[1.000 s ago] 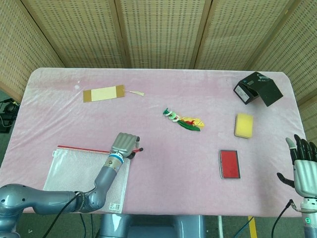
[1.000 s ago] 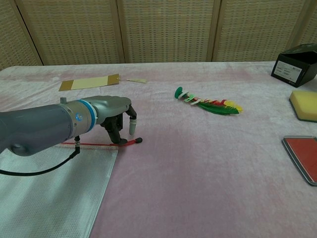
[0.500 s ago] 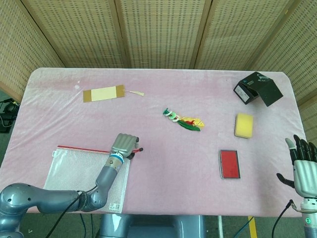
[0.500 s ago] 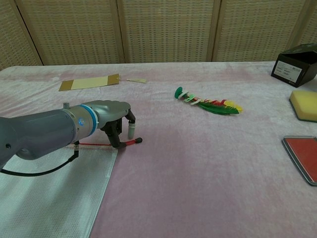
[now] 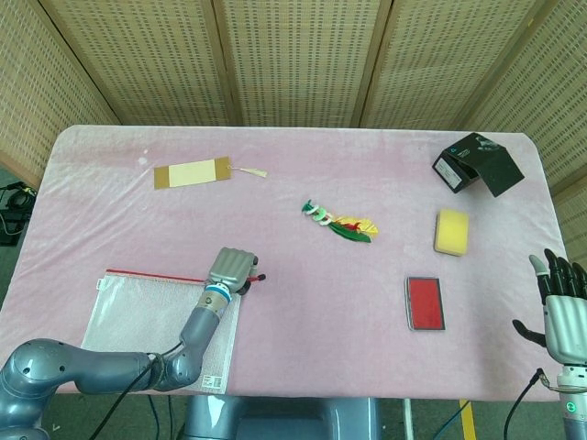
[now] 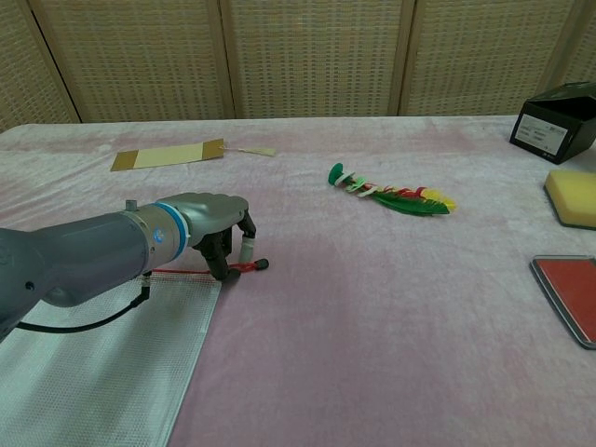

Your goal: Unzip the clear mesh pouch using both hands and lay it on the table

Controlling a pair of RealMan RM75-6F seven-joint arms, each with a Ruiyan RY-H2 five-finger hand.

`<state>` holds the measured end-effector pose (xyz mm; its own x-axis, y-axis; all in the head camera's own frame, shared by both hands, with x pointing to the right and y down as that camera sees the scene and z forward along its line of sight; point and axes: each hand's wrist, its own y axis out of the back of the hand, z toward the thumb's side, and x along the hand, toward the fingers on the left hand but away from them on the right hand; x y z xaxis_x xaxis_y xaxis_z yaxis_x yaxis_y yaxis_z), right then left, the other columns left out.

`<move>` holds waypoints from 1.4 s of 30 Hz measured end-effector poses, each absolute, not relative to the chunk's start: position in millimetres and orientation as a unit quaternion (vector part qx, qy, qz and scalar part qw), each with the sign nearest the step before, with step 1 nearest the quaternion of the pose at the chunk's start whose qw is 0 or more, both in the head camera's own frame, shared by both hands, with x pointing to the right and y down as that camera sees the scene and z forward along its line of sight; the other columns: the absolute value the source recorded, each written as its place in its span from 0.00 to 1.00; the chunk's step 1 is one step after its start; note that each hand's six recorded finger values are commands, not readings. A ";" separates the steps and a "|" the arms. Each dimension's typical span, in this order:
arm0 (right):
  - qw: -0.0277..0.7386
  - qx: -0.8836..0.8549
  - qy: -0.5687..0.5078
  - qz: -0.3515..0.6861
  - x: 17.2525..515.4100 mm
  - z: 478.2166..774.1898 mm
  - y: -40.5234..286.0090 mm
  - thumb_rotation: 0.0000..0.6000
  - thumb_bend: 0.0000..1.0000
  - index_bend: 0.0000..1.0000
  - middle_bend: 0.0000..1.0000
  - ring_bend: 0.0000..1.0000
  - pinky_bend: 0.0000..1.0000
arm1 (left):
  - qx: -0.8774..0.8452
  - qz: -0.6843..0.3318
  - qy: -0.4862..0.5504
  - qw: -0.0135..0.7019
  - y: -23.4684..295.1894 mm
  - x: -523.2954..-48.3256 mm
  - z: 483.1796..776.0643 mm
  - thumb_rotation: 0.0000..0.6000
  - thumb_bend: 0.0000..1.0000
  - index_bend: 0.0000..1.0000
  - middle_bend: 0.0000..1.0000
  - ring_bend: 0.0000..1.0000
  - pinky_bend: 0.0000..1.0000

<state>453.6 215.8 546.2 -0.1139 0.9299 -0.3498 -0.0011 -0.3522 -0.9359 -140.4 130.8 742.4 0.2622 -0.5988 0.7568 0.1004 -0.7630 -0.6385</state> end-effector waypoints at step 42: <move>0.356 -0.630 -0.420 0.547 411.6 567.0 166.8 1.00 0.00 0.33 0.94 0.92 1.00 | -0.778 -0.467 0.267 0.323 80.1 -133.6 650.5 1.00 0.63 0.86 0.96 0.89 1.00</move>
